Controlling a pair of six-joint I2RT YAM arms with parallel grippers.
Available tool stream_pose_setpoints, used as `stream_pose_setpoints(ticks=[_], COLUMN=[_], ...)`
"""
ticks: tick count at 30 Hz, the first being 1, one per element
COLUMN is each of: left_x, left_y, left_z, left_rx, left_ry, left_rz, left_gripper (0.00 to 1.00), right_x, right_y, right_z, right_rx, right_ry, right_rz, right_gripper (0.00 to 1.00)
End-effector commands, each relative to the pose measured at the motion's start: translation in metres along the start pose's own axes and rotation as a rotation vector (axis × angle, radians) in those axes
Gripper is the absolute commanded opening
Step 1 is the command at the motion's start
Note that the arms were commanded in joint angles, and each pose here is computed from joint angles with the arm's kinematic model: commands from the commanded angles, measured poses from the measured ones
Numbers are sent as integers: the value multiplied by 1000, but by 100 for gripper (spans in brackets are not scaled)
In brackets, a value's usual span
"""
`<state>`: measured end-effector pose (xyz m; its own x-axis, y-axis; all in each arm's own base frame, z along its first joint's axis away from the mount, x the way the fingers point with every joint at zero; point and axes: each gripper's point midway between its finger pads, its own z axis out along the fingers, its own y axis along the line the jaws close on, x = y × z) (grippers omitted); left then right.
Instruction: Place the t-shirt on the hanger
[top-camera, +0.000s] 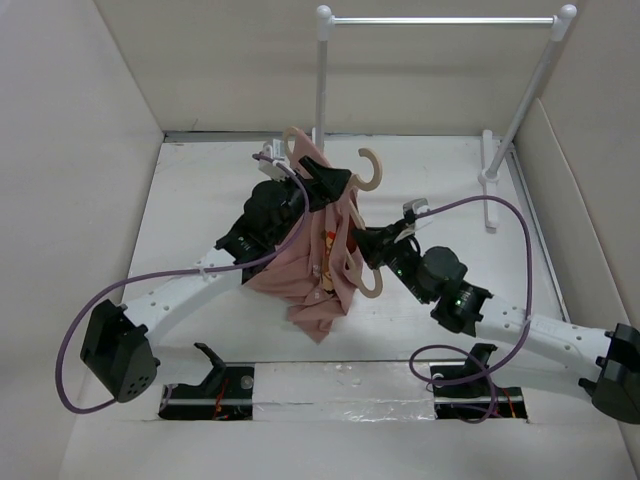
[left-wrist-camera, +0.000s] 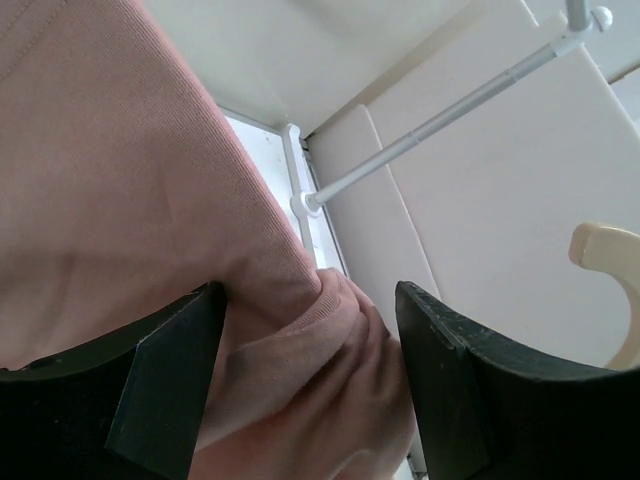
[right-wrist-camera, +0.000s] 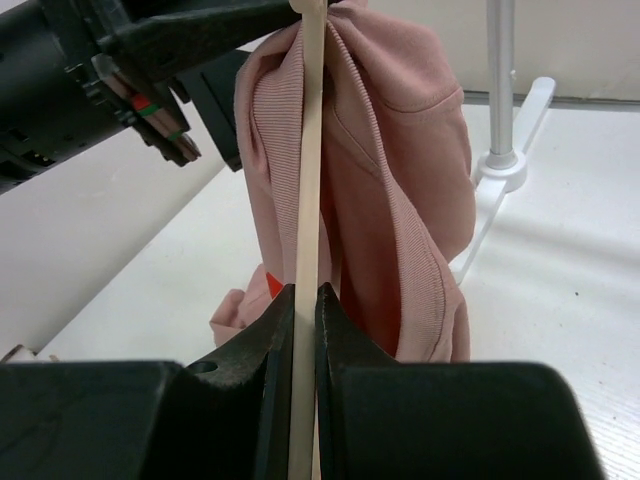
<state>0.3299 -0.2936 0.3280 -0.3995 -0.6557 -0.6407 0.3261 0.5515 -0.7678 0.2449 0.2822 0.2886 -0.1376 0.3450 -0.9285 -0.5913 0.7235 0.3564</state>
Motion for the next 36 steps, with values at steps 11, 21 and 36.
stream_pose_setpoints(ticks=[11,21,36], left_x=[4,-13,-48], left_y=[-29,-27,-36], left_z=[2,-16,-46], left_rx=[161,199,341], left_ry=[7,-54,-86], left_rz=[-93,-64,-156], left_gripper=[35,0,0], right_x=[-48,-33,0], right_y=[38,43,20], right_z=[23,32,-31], right_rx=[-105,-100,-94], right_ry=[-141,-83,72], right_rz=[51,44,71], right_gripper=[0,0,7])
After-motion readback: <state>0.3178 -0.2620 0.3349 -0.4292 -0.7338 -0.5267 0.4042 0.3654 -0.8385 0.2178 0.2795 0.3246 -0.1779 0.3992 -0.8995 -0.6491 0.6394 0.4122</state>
